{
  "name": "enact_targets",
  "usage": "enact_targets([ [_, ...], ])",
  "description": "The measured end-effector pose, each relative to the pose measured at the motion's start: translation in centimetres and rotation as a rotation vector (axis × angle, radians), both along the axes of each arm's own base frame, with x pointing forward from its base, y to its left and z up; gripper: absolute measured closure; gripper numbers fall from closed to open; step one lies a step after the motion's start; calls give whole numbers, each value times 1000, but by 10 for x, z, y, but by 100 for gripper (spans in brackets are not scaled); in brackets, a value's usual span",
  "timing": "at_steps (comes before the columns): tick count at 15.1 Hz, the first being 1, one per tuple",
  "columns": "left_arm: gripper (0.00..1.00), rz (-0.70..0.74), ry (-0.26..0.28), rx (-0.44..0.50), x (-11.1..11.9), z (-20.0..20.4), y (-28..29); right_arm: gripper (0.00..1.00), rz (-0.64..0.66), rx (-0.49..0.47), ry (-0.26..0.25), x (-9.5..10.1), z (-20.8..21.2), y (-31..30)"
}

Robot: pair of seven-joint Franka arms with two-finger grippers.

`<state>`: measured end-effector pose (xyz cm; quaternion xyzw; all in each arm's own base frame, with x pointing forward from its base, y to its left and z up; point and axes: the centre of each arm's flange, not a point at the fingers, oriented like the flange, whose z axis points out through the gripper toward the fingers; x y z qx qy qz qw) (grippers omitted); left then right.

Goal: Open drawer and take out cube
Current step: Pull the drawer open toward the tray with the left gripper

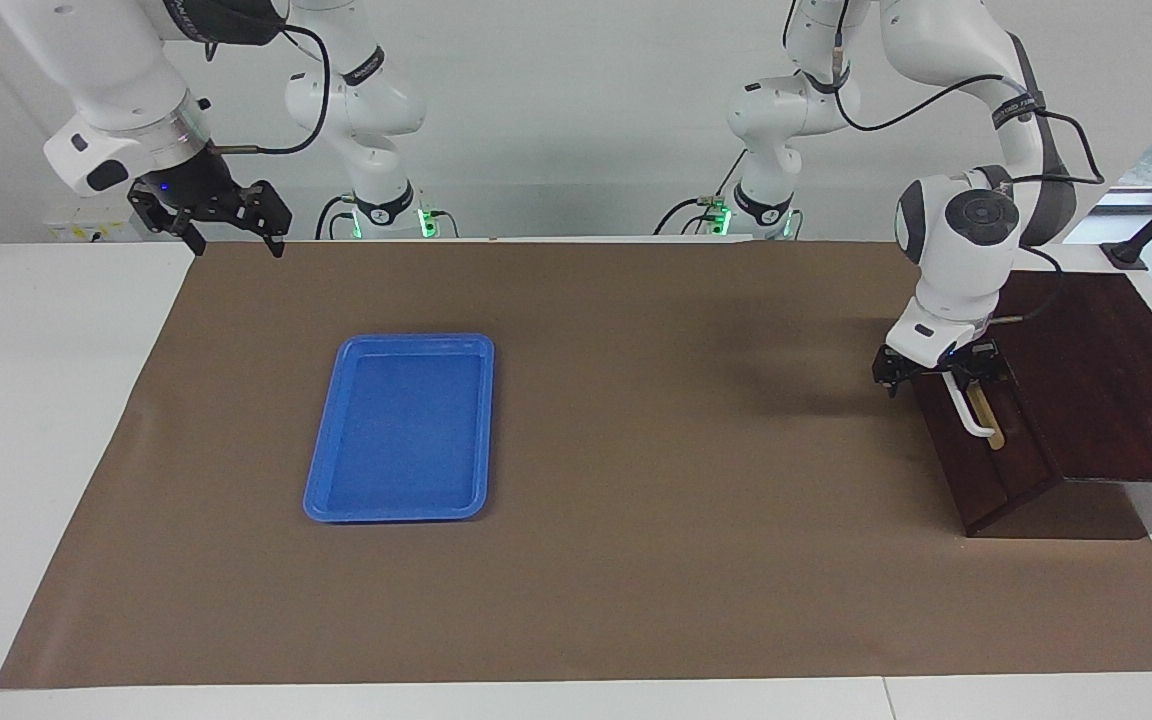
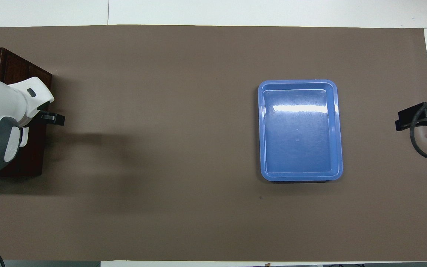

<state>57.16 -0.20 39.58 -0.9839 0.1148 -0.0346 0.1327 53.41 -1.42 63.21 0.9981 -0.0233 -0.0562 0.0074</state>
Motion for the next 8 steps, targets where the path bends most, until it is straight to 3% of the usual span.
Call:
enact_targets([
  [8, 0, -47, 3, 5, -2, -3, -18, 0, 0, 0, 0, 0, 0, 0],
])
